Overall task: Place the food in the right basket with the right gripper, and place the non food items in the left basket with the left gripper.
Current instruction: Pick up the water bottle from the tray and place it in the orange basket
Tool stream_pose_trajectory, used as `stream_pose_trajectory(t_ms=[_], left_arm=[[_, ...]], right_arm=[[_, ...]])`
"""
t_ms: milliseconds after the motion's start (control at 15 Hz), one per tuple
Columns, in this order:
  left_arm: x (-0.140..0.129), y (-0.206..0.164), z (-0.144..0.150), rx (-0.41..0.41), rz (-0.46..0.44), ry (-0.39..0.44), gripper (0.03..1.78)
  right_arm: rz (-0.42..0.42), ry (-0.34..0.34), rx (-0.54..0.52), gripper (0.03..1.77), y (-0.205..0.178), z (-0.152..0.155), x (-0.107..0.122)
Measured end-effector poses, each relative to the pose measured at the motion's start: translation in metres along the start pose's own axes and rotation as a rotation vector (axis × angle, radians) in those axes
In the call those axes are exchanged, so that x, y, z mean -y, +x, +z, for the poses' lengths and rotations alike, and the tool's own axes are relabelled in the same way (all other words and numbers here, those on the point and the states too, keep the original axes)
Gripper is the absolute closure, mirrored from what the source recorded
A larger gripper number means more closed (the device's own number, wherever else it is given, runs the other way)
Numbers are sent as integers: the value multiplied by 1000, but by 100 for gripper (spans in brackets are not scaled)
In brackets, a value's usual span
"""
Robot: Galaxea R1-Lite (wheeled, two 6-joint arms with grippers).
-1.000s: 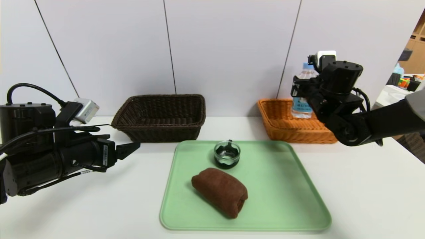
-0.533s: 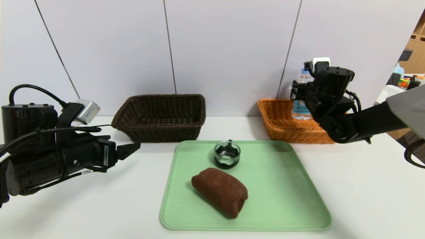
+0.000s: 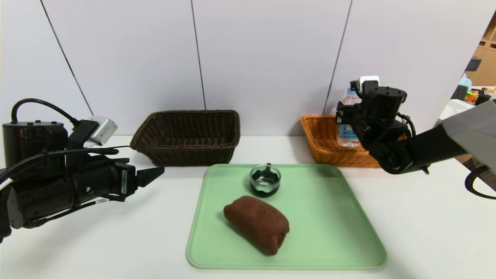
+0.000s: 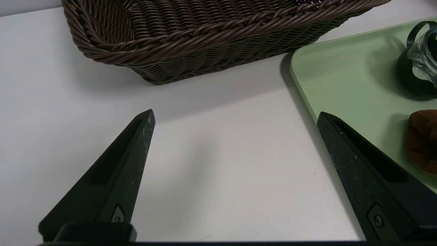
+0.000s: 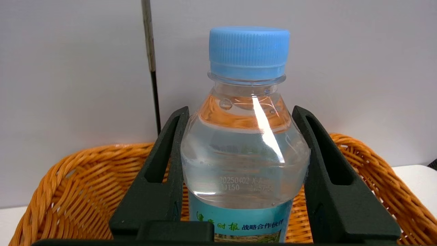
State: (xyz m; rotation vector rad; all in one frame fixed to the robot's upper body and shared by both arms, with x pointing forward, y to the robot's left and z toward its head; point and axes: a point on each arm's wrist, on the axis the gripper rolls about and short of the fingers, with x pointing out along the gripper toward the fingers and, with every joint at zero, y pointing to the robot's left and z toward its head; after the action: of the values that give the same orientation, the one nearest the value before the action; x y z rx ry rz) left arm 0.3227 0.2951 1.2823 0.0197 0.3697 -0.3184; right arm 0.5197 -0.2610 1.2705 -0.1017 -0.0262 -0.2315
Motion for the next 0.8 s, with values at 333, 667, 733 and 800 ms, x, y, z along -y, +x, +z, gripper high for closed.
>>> stream_pose_trajectory(t_ms=[333, 667, 733, 800], left_arm=[[0, 2, -1, -5, -2, 1, 12], [2, 3, -1, -10, -10, 4, 12], [2, 3, -2, -10, -10, 5, 12], [3, 3, -2, -11, -12, 5, 12]], right_arm=[[-3, 7, 14, 86, -5, -8, 2], [-3, 2, 6, 86, -5, -10, 2], [-3, 0, 4, 86, -5, -10, 2], [-2, 0, 2, 86, -5, -11, 2]])
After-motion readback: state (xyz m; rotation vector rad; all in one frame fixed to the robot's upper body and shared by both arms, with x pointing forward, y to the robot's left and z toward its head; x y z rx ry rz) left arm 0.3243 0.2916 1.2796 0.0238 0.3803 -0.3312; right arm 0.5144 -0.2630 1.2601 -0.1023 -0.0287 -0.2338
